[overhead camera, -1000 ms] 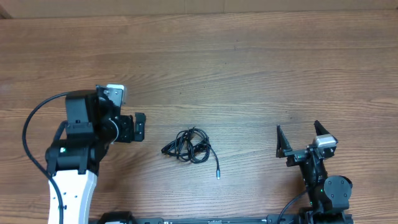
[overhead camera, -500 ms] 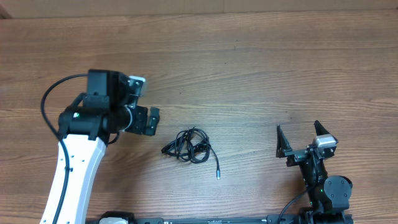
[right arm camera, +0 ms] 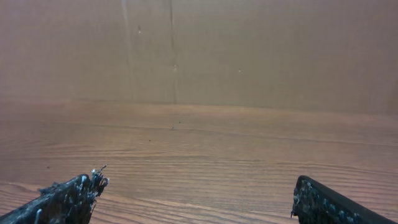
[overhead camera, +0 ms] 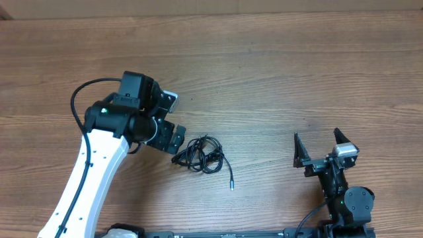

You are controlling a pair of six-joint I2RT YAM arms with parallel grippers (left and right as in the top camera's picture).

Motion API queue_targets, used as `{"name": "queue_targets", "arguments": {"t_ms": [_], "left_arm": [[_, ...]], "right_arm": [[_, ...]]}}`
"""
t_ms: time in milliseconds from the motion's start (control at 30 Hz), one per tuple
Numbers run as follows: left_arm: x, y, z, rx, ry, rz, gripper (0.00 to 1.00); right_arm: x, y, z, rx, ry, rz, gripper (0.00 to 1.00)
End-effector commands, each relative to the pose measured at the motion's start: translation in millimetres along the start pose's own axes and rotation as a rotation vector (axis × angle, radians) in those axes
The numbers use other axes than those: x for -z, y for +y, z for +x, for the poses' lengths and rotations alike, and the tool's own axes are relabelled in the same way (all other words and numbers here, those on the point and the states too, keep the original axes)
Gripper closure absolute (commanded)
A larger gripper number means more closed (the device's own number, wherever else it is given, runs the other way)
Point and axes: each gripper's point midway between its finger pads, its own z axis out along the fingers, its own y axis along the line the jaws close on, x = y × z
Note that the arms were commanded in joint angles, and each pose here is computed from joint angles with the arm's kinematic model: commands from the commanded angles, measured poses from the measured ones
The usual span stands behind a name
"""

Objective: Untangle cables
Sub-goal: 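Move the left gripper forward and over the tangled black cable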

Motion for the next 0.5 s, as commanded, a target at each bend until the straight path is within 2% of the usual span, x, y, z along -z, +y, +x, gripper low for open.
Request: {"name": "queue_targets", "arguments": {"t_ms": [0,233,467], "left_arm": [[1,0,-12,-0.029,-0.029,0.004,0.0],[1,-2,-27,-0.041,-0.086,0.016,0.0],[-5,-4,-17,-0.034,-0.054,0.032,0.0]], "right_arm": [[0,-3,2,0.0,-0.003,0.014,0.0],[0,-3,2,0.0,-0.003,0.014,0.0],[0,-3,2,0.0,-0.003,0.014,0.0]]}}
